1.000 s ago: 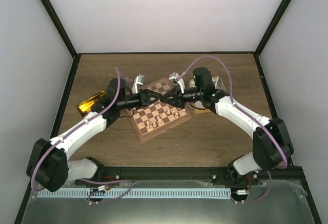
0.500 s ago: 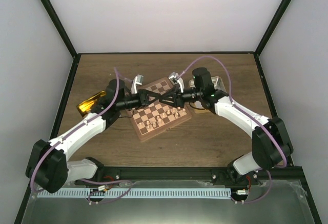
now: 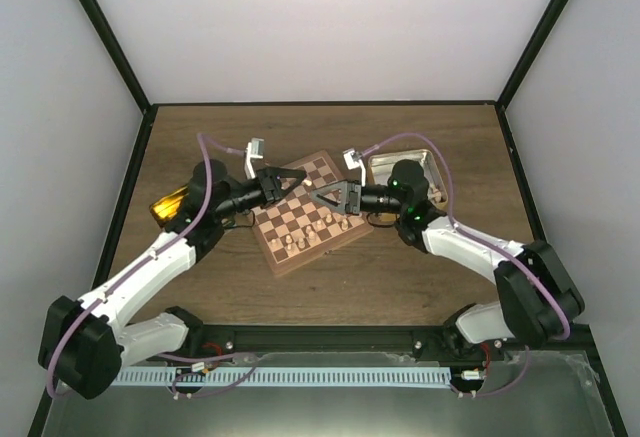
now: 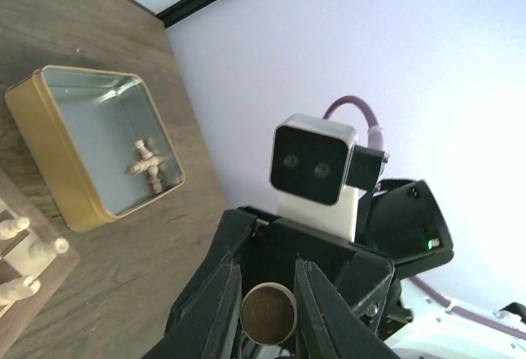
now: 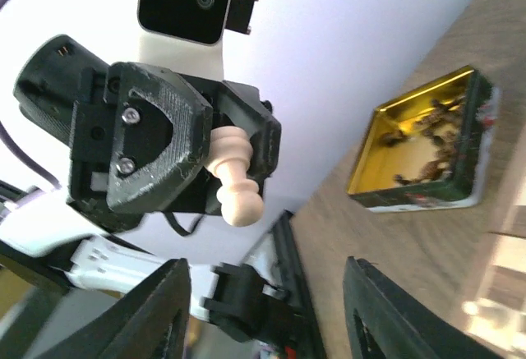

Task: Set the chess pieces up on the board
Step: Place the chess piece on the chessboard.

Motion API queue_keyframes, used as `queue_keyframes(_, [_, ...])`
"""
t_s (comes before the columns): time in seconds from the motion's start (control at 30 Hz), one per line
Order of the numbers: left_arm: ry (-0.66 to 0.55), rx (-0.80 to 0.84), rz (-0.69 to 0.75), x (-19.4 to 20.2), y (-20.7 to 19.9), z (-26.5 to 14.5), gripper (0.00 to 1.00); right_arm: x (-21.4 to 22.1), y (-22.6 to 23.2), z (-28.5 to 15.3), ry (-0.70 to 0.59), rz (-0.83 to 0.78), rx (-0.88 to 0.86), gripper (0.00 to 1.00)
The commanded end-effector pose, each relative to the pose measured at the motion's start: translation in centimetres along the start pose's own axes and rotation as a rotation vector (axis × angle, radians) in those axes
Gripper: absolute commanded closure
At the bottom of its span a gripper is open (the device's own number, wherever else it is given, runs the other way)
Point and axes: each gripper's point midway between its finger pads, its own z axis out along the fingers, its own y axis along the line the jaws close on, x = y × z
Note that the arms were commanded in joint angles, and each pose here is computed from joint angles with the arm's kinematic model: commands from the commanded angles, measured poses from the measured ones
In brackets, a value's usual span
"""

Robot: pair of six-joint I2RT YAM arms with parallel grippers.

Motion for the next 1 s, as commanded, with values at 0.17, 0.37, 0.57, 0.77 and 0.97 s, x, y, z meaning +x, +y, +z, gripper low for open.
queue_keyframes(0.17, [-0.079, 0.100, -0.001, -1.4, -3.0, -1.0, 0.87, -3.2, 4.2, 1.7, -0.145, 0.132, -0.140, 0.43])
queue_keyframes(0.37, [-0.099, 0.101, 0.003, -1.6, -3.1, -1.3, 0.87, -4.0, 3.5, 2.1, -0.193, 0.186, -0.132, 0.57])
queue_keyframes(0.57, [-0.094, 0.091, 0.001, -1.4, -2.6, -1.2, 0.87, -4.0, 3.9, 2.1, -0.195, 0.180, -0.153, 0.55])
queue_keyframes(0.77, [-0.090, 0.077, 0.000, -1.2, -2.1, -1.2, 0.87, -4.2, 4.0, 2.3, -0.197, 0.185, -0.153, 0.58])
queue_keyframes(0.97, [-0.088, 0.062, -0.009, -0.9, -1.4, -1.2, 0.87, -4.3, 3.5, 2.6, -0.197, 0.227, -0.146, 0.77])
